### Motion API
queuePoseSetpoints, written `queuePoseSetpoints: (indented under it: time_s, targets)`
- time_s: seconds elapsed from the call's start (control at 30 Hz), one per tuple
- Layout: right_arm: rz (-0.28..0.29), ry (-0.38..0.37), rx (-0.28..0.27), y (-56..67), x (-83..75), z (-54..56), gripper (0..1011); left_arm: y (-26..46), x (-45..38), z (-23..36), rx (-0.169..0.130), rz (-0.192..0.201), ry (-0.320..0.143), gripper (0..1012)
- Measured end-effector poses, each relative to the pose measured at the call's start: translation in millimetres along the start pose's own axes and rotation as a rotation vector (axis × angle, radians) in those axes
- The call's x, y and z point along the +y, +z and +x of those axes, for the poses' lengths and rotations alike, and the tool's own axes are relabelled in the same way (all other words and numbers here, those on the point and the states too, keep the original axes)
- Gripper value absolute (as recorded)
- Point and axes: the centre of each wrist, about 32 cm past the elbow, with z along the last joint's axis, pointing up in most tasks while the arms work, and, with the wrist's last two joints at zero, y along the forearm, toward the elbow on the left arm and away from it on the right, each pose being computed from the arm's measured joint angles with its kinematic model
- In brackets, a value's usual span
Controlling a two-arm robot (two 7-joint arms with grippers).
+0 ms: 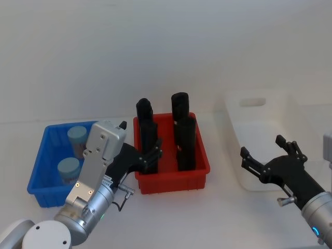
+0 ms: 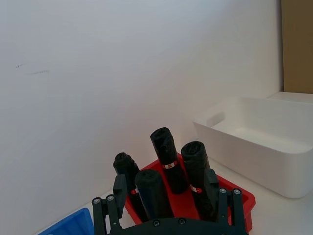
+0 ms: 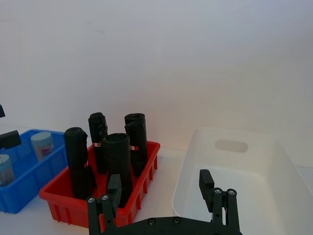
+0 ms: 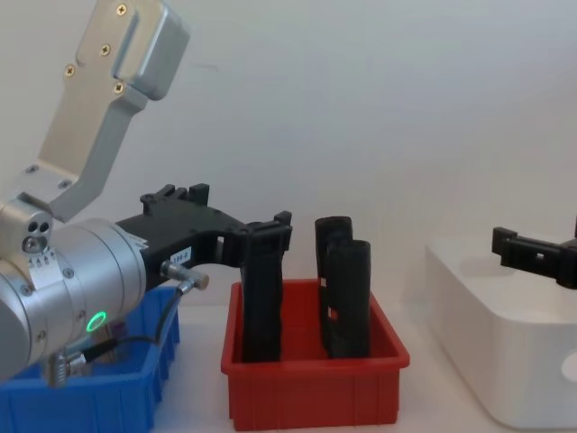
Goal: Pick the cotton swabs from the blue box and place them into the white box.
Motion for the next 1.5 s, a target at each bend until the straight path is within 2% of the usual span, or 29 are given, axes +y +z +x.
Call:
queuePoseSetpoints:
  time_s: [1.0, 1.1, 1.3, 1.5]
  targets:
    - [0.0, 0.0, 0.0, 0.0, 0.0, 0.0, 1001, -0.4, -0.3, 1.3, 0.0, 0.005, 0.003, 1003]
    - [0.0, 0.0, 0.0, 0.0, 0.0, 0.0, 1001, -1.2, -0.9, 3.8, 0.004, 0.015, 0.011, 1003]
    - [0.0, 0.0, 0.0, 0.0, 0.0, 0.0, 1001, -4.4, -2.5, 12.5, 0.018, 0.046, 0.039, 1003]
    - [0.0, 0.0, 0.0, 0.0, 0.0, 0.0, 1001, -9.3, -3.7, 24.3, 0.04, 0.088, 0.073, 1003]
